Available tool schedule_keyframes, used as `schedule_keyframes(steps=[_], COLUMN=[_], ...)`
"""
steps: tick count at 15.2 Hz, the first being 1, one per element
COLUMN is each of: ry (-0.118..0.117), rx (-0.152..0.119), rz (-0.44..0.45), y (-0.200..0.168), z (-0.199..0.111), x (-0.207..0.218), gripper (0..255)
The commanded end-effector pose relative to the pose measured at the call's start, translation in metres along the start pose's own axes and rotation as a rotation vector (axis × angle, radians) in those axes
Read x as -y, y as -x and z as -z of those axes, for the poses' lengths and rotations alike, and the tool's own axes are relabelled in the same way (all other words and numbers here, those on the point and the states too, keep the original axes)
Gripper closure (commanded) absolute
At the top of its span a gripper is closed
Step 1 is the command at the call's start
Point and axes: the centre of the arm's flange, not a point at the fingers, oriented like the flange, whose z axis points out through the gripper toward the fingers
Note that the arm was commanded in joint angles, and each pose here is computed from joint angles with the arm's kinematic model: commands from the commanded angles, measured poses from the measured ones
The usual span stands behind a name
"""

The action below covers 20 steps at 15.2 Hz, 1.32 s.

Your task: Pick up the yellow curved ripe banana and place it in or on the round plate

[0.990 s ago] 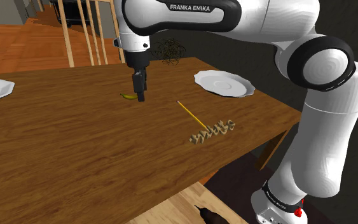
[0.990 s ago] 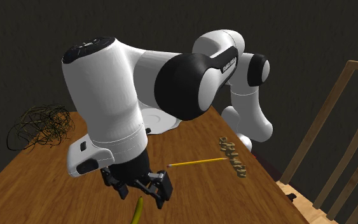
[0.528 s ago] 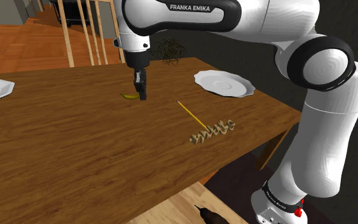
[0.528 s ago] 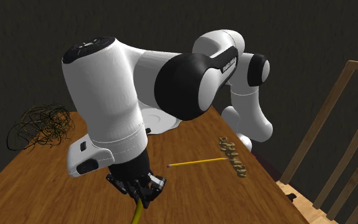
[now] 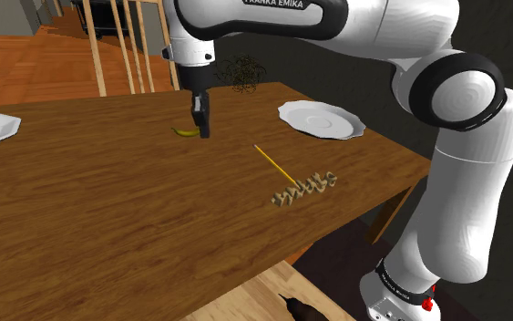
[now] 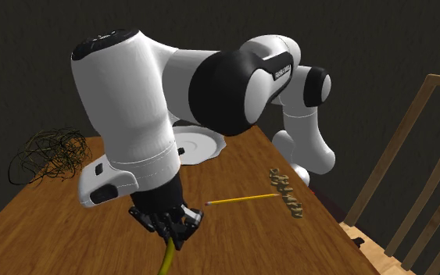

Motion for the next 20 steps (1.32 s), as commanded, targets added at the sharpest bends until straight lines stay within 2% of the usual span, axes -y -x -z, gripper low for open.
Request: schedule_keyframes(steps=[1,14,20], ry=[0.0,0.0,0.0], rx=[0.0,0.0,0.0], rz=[0.0,0.0,0.0], y=[0.001,0.008,0.081], z=[0.01,0.077,0.071], x=[0.001,0.005,-0.025], gripper=[255,255,255])
